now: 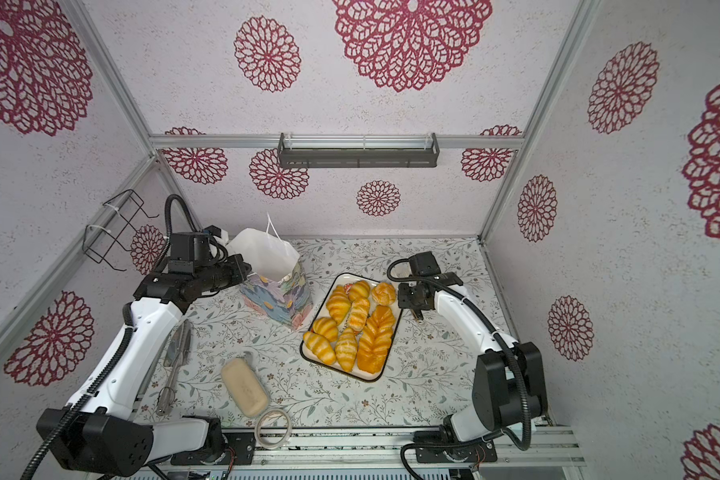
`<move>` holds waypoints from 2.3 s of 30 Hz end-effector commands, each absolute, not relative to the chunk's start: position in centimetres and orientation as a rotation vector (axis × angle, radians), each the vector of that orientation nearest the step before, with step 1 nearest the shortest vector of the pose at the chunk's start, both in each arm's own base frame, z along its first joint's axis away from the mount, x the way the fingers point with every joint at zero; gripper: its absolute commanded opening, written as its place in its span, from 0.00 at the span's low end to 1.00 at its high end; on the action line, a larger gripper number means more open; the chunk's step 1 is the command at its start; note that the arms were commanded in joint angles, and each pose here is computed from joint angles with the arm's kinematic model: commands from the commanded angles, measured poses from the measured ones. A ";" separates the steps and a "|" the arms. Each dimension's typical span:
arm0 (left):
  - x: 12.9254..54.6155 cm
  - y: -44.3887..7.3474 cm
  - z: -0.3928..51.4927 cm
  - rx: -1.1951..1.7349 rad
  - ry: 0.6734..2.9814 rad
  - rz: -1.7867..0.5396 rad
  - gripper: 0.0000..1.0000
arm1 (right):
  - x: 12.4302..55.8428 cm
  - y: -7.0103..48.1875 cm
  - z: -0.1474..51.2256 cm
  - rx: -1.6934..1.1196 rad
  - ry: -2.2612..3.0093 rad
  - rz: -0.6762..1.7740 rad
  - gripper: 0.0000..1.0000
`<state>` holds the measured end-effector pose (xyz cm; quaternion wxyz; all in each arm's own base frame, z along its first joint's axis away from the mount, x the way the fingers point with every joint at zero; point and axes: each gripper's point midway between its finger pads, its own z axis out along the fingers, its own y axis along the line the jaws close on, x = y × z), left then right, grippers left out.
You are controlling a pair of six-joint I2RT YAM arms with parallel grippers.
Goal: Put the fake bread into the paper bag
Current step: 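Lift the tongs with the right gripper and move them over the bread tray, then pinch a round bun with the tongs and lift it off the tray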
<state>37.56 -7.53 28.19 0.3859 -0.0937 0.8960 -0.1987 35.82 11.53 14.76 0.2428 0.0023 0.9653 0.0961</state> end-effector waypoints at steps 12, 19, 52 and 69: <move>37.6 -7.1 28.2 -0.244 2.281 -0.487 0.00 | 34.7 13.3 13.2 -0.012 2.661 0.375 0.51; 37.7 -7.2 28.1 -0.244 2.283 -0.496 0.00 | 34.8 13.2 12.2 -0.001 2.672 0.366 0.50; 37.8 -7.5 28.4 -0.255 2.272 -0.522 0.00 | 33.9 12.1 10.5 0.052 2.689 0.441 0.51; 37.5 -7.4 28.3 -0.252 2.277 -0.516 0.00 | 35.3 12.7 10.4 0.090 2.659 0.569 0.38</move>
